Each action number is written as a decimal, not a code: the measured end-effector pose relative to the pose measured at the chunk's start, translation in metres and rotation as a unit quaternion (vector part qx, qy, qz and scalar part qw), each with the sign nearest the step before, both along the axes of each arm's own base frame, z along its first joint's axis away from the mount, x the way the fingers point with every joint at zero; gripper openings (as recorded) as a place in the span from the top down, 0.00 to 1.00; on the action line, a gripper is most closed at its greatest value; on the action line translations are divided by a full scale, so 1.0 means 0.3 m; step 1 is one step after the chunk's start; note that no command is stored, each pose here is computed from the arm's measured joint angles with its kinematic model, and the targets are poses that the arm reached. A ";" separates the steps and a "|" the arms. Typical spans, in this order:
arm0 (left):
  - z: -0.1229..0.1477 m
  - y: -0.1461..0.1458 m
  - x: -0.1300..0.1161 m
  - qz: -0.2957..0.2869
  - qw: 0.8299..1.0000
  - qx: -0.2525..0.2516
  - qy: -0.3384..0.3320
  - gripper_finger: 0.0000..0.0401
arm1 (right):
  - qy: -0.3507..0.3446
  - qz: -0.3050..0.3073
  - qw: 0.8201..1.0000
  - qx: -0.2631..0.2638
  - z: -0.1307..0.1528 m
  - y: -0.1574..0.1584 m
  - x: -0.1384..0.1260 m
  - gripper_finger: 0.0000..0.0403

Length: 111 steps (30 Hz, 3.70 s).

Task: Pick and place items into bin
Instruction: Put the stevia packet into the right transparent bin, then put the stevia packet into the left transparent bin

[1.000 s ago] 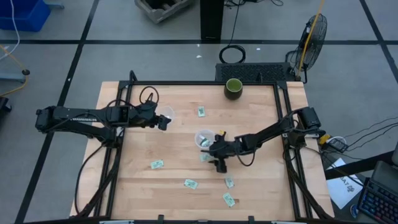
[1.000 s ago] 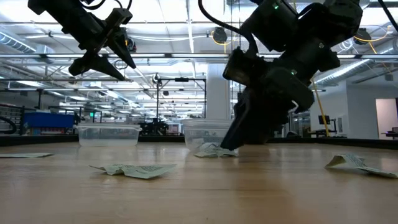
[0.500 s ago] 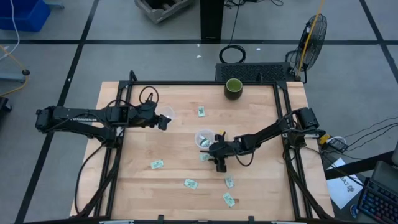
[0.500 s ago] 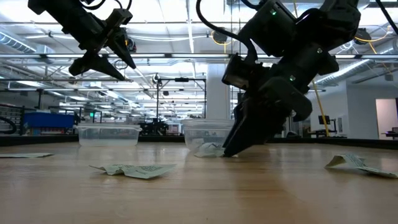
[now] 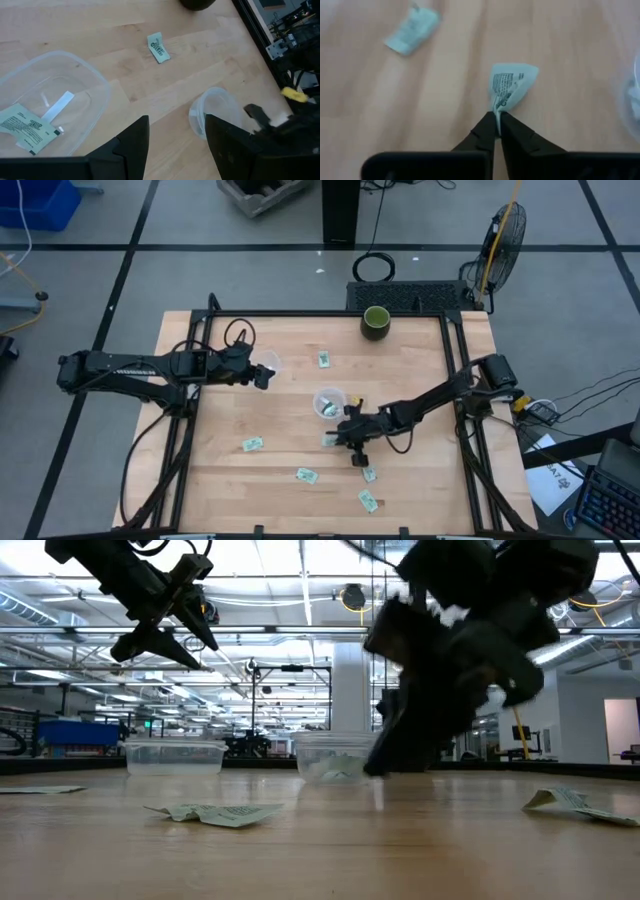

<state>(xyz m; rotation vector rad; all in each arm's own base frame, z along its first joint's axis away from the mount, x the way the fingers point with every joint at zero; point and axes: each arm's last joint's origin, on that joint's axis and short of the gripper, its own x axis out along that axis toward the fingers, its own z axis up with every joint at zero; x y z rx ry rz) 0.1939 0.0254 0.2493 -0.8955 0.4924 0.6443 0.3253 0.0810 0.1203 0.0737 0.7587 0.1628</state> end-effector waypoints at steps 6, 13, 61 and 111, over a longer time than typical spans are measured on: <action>0.000 0.000 0.000 0.000 1.000 0.000 0.000 0.51 | -0.044 -0.014 0.999 0.012 0.090 0.019 -0.001 0.97; 0.000 0.000 0.000 -0.001 1.000 0.001 0.000 0.51 | -0.085 -0.100 0.991 0.003 0.190 -0.048 -0.012 0.97; -0.090 -0.472 -0.055 -0.233 0.948 -0.095 0.196 0.51 | -0.084 -0.187 0.976 0.076 0.241 -0.187 -0.015 0.51; -0.336 -0.451 0.005 -0.227 0.921 -0.026 0.316 0.51 | -0.083 -0.196 0.971 0.110 0.242 -0.159 -0.016 0.53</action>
